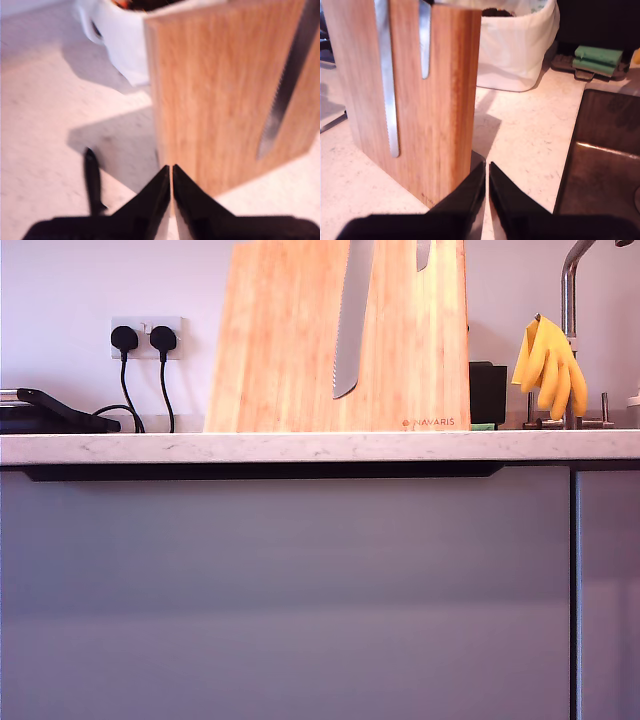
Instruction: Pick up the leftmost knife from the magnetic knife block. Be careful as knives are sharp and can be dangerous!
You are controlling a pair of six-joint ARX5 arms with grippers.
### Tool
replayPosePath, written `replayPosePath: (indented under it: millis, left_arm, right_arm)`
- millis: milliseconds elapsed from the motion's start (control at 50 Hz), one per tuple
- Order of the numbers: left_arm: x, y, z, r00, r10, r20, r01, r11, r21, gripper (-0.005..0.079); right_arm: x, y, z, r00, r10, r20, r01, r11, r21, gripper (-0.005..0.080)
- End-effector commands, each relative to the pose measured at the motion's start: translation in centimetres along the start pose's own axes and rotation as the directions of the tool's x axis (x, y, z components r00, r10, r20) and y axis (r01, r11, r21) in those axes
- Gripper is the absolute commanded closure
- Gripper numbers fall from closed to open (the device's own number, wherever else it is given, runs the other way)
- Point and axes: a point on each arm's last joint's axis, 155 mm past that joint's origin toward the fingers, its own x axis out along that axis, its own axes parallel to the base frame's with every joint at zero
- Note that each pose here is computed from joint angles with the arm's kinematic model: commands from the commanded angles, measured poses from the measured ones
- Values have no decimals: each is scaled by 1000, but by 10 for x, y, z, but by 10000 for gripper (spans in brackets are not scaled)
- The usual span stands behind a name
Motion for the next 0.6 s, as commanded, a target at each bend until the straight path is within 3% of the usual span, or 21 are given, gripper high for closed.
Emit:
replayPosePath:
  millis: [0,240,580]
  left_arm:
    - [18,3,-19,998,-21,-58,20,1000,-14,761]
    - [25,3,-33,999,-20,-46,20,1000,-3,761]
    - [-4,-8,-58,997,21,73,-22,1000,17,761]
  right_arm:
    - [-3,3,5,1000,2,14,-2,1000,-12,764]
    - [-3,-10,8,998,-66,21,66,997,-27,765]
    - [-13,-20,10,989,-143,29,144,988,-51,765]
